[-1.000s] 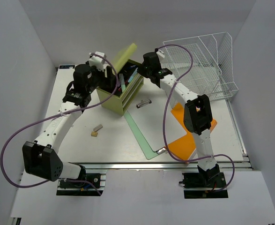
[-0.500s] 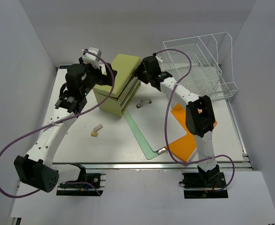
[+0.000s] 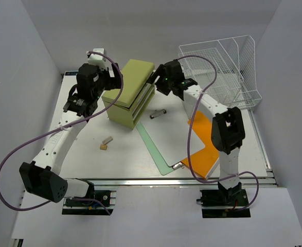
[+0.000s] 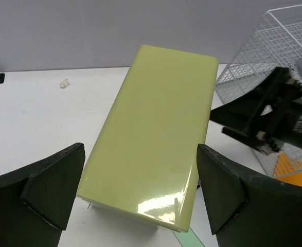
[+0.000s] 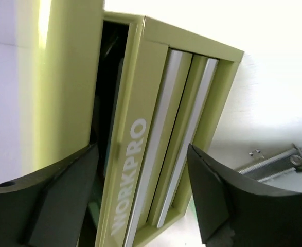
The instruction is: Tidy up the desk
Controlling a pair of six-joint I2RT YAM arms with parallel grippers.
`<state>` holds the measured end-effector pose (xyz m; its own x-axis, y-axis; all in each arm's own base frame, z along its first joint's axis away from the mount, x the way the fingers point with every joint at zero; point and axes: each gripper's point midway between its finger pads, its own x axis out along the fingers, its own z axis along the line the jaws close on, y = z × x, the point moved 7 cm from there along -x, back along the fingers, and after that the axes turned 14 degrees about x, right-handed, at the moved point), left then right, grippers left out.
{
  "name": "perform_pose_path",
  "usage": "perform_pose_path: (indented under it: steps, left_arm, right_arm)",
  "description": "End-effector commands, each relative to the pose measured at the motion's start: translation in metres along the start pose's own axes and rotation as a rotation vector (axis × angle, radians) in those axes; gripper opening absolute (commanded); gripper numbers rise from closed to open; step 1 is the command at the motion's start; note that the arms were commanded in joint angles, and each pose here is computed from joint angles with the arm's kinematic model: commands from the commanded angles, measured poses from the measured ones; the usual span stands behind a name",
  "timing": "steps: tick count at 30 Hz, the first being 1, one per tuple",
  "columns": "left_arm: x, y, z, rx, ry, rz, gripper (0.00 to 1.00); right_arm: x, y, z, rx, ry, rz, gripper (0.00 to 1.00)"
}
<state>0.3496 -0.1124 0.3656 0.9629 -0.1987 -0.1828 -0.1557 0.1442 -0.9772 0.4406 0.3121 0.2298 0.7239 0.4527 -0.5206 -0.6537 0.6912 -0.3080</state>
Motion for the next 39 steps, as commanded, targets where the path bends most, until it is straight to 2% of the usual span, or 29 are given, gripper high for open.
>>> perform_pose_path:
  steps: [1,2,3,9,13,14,18,23,29,35,39]
  left_arm:
    - [-0.009,-0.02,0.008,-0.028,-0.049,-0.04,0.98]
    - [-0.009,-0.02,0.008,-0.029,-0.049,-0.04,0.98]
    - [-0.008,-0.02,0.008,-0.03,-0.053,-0.045,0.98]
    - [-0.004,-0.017,0.012,-0.047,-0.108,-0.004,0.98]
    - [0.004,-0.008,0.014,-0.068,-0.138,0.06,0.98]
    - [0.005,-0.001,0.013,-0.074,-0.135,0.105,0.98]
    - [0.022,0.011,0.014,-0.138,-0.088,0.199,0.98]
    - [0.042,0.024,0.009,-0.149,0.038,0.244,0.98]
    - [0.064,0.042,0.007,-0.135,0.171,0.287,0.98]
    - [0.081,0.065,0.017,-0.105,0.147,0.388,0.98]
    - [0.092,0.085,0.018,-0.091,0.157,0.454,0.98]
  right_arm:
    - [-0.046,-0.026,0.043,0.043,-0.179,-0.054,0.77]
    - [-0.049,-0.031,0.043,0.042,-0.193,-0.066,0.79]
    - [-0.057,-0.033,0.046,0.041,-0.208,-0.07,0.89]
    - [-0.072,-0.039,0.027,0.016,-0.2,-0.071,0.89]
    - [-0.077,-0.027,0.012,-0.148,-0.195,0.012,0.89]
    - [-0.079,-0.023,0.007,-0.237,-0.207,0.05,0.89]
    - [-0.08,-0.011,-0.022,-0.309,-0.145,0.1,0.89]
    - [-0.07,0.003,-0.052,-0.284,-0.084,0.157,0.89]
    - [-0.034,0.018,-0.058,-0.24,-0.142,0.254,0.84]
    - [0.008,0.025,-0.063,-0.132,-0.085,0.226,0.75]
    - [0.03,0.025,-0.058,-0.078,-0.157,0.201,0.72]
